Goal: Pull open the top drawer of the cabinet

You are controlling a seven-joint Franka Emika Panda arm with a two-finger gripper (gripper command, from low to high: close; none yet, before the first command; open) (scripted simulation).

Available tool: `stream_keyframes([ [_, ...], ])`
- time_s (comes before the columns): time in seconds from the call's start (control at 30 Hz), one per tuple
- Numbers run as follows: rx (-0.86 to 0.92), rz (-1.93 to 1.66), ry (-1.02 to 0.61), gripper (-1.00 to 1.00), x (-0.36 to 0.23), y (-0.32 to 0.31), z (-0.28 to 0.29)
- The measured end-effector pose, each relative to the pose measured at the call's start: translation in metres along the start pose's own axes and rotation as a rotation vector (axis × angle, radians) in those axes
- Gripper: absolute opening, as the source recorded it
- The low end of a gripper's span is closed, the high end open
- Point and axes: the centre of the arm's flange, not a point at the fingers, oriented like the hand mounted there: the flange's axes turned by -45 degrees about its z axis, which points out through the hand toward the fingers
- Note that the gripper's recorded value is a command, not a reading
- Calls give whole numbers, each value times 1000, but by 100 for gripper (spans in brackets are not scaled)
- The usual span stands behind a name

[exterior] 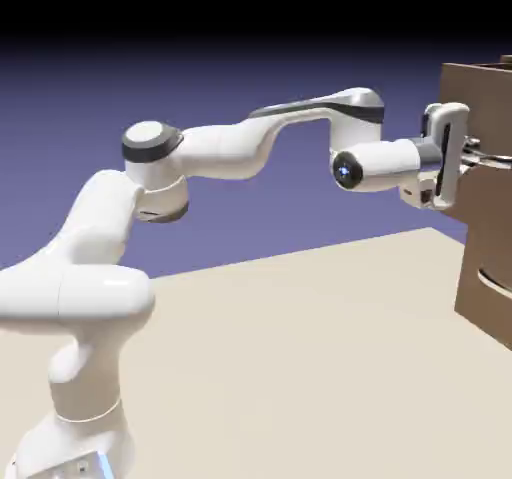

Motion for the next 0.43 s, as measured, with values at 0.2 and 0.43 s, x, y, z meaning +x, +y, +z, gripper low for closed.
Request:
stream_keyframes([
  [0.2, 0, 0, 0, -100, 0, 0, -57],
  [0.43, -1, 1, 1, 100, 0, 0, -102],
])
